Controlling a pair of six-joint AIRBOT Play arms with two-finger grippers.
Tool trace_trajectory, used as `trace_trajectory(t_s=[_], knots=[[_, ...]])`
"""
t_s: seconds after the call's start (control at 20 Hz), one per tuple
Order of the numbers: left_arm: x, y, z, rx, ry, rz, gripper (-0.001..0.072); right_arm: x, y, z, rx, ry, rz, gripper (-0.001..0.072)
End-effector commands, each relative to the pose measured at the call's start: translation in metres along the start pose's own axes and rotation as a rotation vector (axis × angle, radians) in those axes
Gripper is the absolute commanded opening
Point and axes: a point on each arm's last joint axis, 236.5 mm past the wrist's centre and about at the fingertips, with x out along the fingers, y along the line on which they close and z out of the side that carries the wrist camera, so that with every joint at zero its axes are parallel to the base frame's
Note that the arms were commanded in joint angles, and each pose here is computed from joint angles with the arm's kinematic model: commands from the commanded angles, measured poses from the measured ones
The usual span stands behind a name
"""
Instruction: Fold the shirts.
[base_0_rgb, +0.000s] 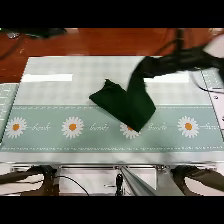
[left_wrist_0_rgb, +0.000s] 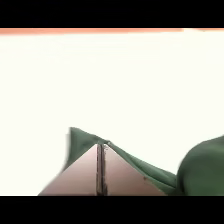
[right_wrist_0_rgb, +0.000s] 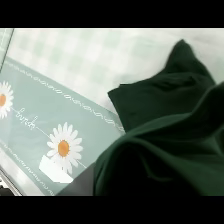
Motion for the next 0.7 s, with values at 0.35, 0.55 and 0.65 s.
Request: trace_trajectory(t_s=[0.35,0.55,0.65], knots=[[-0.102,0.013,-0.096,0.057,-0.114,0.169,0.0023,0.178,-0.037,0.006,0.12,0.164,0.045,0.035],[-0.061,0.035,-0.143,-0.045,-0.043,0.144,0.0024,0.12,-0.051,0.051,0.142,0.102,0.05,0.0625],[-0.048,0.046,-0.165,-0.076,0.006,0.154,0.0024,0.048,-0.07,0.049,0.129,0.161,0.007,0.0625]])
